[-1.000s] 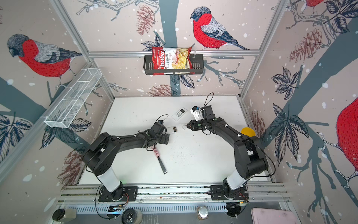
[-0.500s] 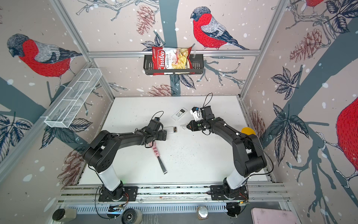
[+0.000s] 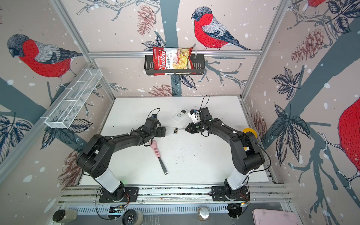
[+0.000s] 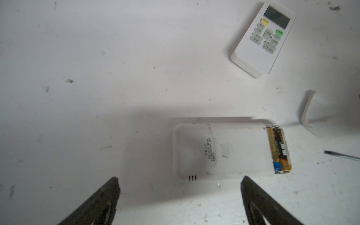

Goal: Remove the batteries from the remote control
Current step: 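Lower the screwdriver tip into the battery compartment while the left gripper approaches, then pry the batteries out with the screwdriver tip while the left gripper steadies the remote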

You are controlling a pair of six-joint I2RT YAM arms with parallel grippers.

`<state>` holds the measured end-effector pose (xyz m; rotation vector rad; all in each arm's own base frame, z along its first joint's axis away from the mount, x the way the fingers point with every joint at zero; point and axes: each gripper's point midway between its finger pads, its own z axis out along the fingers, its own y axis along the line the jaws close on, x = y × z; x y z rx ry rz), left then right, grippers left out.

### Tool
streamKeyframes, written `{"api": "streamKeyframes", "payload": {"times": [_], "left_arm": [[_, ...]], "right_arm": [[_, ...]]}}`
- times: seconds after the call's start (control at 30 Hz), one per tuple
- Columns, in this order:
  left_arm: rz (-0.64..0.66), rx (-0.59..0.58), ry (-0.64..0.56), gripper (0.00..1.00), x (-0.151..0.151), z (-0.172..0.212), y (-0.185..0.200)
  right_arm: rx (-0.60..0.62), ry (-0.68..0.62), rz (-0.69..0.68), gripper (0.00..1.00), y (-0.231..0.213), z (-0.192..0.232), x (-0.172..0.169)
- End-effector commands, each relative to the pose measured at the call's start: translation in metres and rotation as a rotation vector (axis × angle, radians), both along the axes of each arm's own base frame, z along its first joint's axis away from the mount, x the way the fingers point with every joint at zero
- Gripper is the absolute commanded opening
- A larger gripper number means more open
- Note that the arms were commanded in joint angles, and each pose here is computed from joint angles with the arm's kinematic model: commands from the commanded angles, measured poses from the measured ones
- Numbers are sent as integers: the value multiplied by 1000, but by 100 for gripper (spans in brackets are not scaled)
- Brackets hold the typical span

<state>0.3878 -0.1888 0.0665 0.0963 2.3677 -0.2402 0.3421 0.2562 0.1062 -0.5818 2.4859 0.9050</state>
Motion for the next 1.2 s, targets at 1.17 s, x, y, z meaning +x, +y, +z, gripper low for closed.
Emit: {"api": "streamKeyframes", "payload": {"times": [1.17], "left_arm": [[-84,-186,42,81,26,-20,-41]], "right_arm": [[-59,44,63,0,17,-27,3]]}}
